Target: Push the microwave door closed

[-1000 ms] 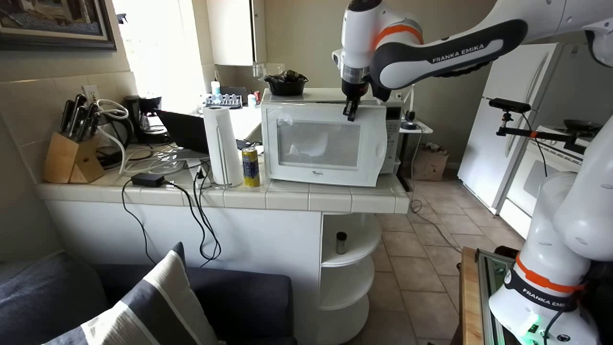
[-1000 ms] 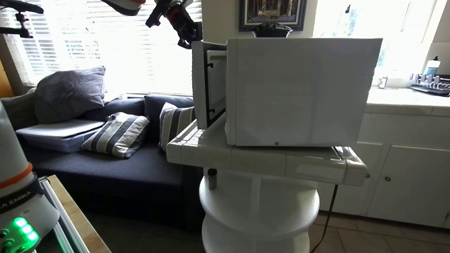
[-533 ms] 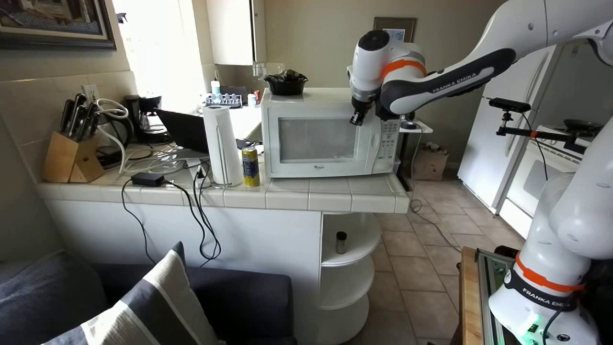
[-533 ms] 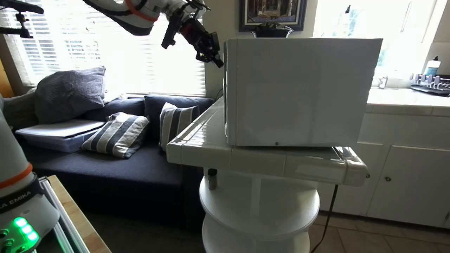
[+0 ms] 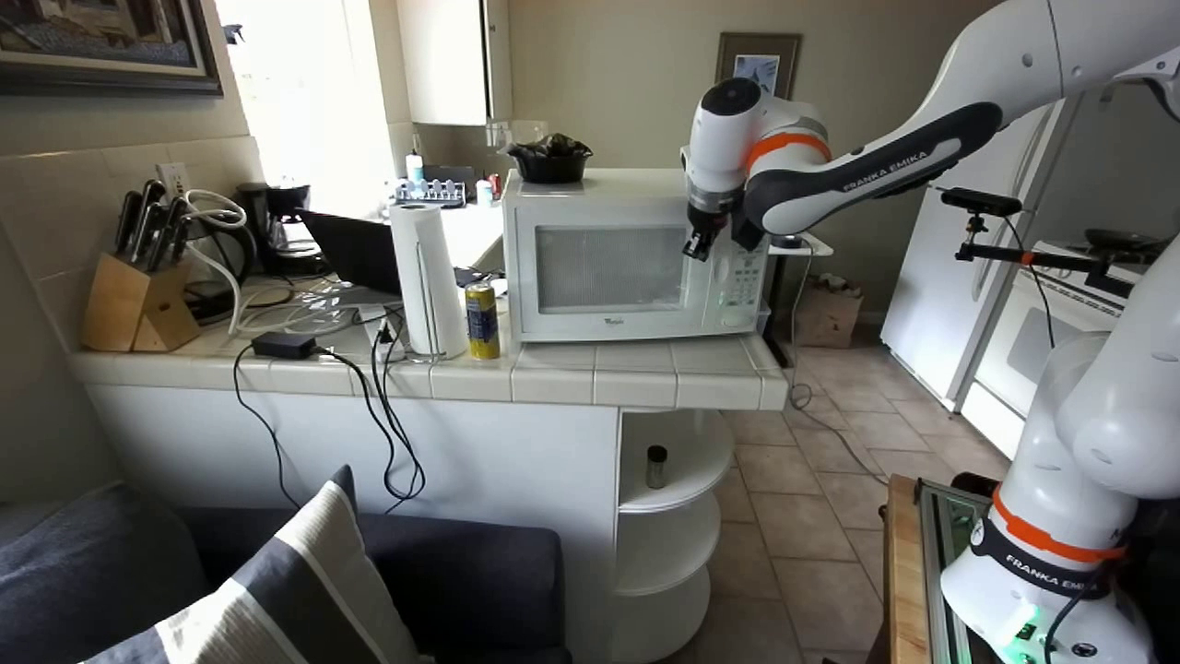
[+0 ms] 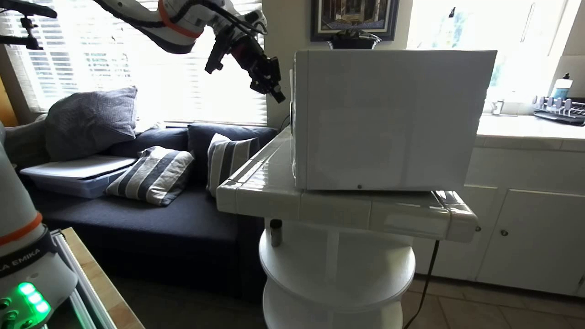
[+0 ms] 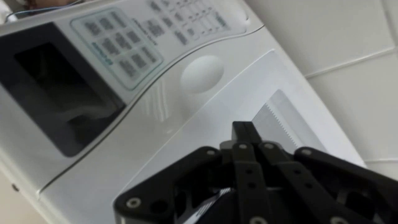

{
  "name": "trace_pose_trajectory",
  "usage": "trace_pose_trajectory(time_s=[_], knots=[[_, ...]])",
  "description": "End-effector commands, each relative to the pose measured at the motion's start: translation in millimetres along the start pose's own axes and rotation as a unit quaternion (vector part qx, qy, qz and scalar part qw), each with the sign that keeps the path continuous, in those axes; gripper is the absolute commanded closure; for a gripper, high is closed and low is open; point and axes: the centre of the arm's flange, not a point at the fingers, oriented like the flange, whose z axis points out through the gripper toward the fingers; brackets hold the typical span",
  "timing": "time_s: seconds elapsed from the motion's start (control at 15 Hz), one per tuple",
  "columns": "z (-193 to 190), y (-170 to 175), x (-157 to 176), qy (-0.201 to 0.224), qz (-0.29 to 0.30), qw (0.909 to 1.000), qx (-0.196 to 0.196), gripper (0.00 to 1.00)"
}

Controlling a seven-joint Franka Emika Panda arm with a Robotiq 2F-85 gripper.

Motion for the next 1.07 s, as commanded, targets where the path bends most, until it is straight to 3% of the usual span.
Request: trace_pose_trajectory(time_s=[0.0, 0.33, 0.53, 0.6, 0.67, 0.8, 0.87, 1.0], knots=[[-34, 5, -19, -0.051, -0.022, 0.9947, 0.087, 1.00], [-79, 23, -42, -0.117, -0.035, 0.9685, 0.217, 1.00], [-99, 40, -61, -0.120, -0.010, 0.9524, 0.280, 0.93], [-105, 46, -66, -0.118, 0.005, 0.9498, 0.290, 0.71], [-111, 52, -70, -0.117, 0.020, 0.9476, 0.297, 0.70], [-121, 65, -79, -0.109, 0.046, 0.9444, 0.307, 0.56], [-125, 72, -84, -0.103, 0.067, 0.9485, 0.292, 0.46], [-130, 89, -94, -0.106, 0.105, 0.9451, 0.291, 0.33]])
